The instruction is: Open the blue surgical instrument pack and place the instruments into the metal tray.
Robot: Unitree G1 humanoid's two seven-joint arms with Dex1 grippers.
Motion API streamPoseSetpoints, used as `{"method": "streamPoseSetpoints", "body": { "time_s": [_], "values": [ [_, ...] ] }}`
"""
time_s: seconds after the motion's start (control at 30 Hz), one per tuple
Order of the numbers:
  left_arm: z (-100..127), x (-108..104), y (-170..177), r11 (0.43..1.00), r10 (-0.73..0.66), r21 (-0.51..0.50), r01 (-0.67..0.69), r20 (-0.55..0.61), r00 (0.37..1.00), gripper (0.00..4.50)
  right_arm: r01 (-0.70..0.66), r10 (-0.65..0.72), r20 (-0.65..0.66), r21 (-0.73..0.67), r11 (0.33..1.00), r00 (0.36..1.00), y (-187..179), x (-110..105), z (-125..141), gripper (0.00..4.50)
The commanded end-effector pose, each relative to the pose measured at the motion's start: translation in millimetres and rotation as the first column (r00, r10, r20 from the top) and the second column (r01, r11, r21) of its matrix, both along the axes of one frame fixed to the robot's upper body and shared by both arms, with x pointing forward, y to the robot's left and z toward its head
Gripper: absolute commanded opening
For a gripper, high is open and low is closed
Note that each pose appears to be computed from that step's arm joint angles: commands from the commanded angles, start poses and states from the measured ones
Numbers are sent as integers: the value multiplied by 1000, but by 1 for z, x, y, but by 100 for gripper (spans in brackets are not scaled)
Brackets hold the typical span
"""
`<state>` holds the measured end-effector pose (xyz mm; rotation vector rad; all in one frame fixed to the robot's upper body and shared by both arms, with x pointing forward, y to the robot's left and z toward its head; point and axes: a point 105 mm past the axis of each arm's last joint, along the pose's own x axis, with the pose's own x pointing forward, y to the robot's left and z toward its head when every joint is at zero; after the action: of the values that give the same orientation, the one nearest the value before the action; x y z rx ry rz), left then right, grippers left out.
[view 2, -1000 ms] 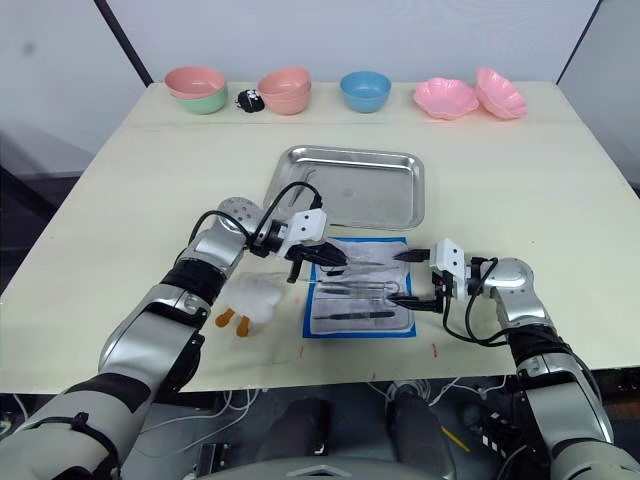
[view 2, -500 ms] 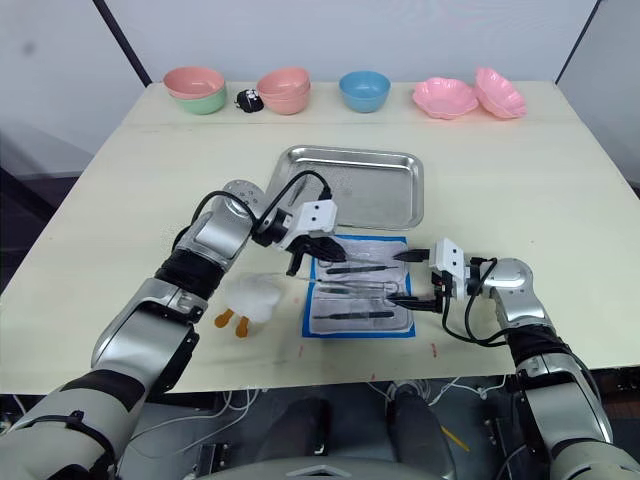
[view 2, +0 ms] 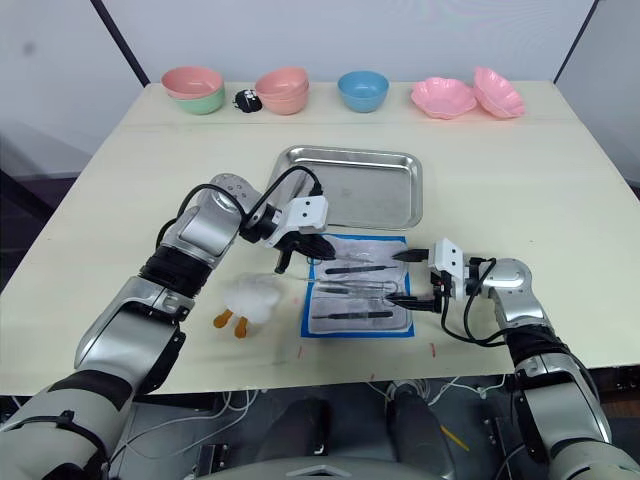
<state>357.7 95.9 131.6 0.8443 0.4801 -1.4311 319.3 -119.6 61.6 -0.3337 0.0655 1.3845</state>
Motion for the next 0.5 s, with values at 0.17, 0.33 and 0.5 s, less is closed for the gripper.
{"method": "streamPoseSetpoints", "body": {
  "time_s": [0.17,0.33,0.5],
  "values": [
    [17,0,13,1000,12,8,-12,30,999,6,-19,4,-130,-108,994,991,0,-16,-42,450],
    [19,-1,24,999,25,20,-26,28,999,6,-17,2,-131,-108,994,991,0,-16,-42,450],
    [26,-4,35,999,44,11,-44,10,999,6,-16,1,-131,-108,994,991,0,-16,-42,450]
  ]
}}
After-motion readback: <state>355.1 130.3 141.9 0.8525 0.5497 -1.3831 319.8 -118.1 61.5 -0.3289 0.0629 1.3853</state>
